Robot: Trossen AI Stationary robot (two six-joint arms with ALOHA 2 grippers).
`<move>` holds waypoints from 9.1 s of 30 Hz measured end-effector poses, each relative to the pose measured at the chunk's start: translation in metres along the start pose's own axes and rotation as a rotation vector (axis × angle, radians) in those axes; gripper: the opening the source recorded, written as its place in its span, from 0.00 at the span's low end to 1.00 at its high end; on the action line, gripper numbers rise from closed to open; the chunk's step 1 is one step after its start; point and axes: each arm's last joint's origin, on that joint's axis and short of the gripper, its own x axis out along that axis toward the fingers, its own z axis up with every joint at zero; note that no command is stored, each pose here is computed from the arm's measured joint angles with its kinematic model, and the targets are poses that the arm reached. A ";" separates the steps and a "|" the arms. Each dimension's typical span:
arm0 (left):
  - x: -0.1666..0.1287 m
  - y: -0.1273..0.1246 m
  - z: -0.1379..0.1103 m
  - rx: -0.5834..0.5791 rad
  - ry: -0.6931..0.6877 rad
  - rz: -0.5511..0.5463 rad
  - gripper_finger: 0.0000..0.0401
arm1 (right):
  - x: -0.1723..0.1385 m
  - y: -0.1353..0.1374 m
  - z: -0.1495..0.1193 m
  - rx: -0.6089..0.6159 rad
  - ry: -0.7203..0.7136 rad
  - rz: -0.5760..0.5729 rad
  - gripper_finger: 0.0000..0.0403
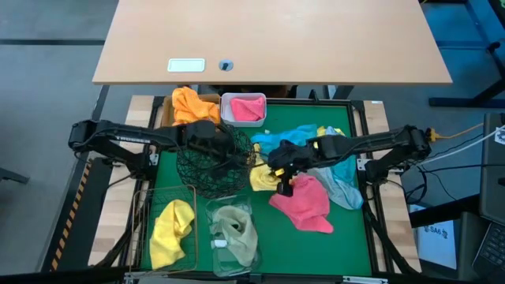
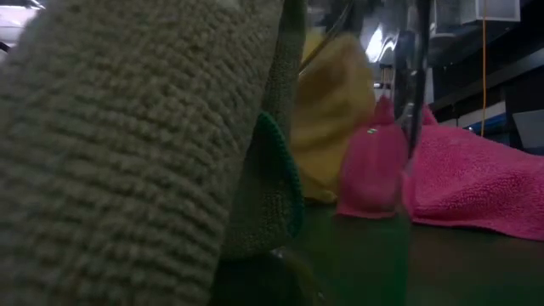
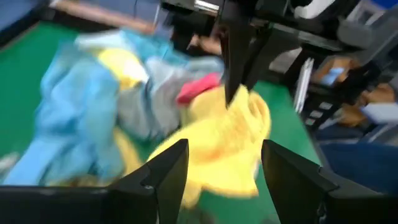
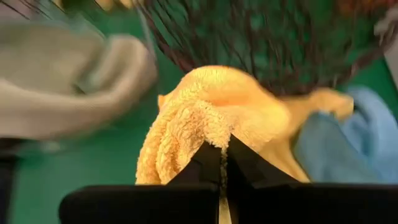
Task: Sort microfiber towel by color & place in baskets
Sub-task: Put the yellow microfiber towel into the wire basket, then put the pink microfiber towel into the white bin
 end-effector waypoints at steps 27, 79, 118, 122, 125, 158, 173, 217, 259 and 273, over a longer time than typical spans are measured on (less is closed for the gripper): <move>0.021 -0.038 0.009 0.085 -0.243 -0.141 0.41 | -0.061 0.011 0.057 -0.067 -0.317 0.067 0.01; -0.140 -0.093 -0.074 -0.857 0.875 0.031 0.02 | -0.050 0.011 0.022 -0.016 0.088 0.250 0.43; -0.138 -0.085 -0.075 -0.769 0.709 0.208 0.30 | 0.051 0.074 -0.142 -0.160 0.432 0.020 0.43; -0.138 -0.085 -0.075 -0.768 0.706 0.209 0.30 | 0.061 0.069 -0.155 -0.160 0.430 0.023 0.43; -0.138 -0.085 -0.075 -0.766 0.699 0.214 0.30 | 0.067 0.066 -0.164 -0.158 0.425 0.023 0.43; -0.130 -0.088 -0.064 -0.599 0.507 0.147 0.30 | 0.028 0.093 -0.097 -0.249 0.293 0.165 0.03; -0.124 -0.089 -0.050 -0.358 0.257 0.171 0.30 | -0.094 0.090 0.017 -0.339 -0.142 -0.058 0.01; 0.056 -0.090 -0.045 0.164 -0.186 0.234 0.47 | -0.125 0.040 0.060 -0.193 -0.305 -0.147 0.01; 0.074 -0.076 -0.060 0.139 -0.108 0.242 0.00 | -0.218 0.009 0.032 -0.189 -0.500 -0.479 0.01; 0.074 -0.074 -0.060 0.095 -0.083 0.233 0.00 | -0.247 -0.005 0.002 -0.161 -0.444 -0.520 0.01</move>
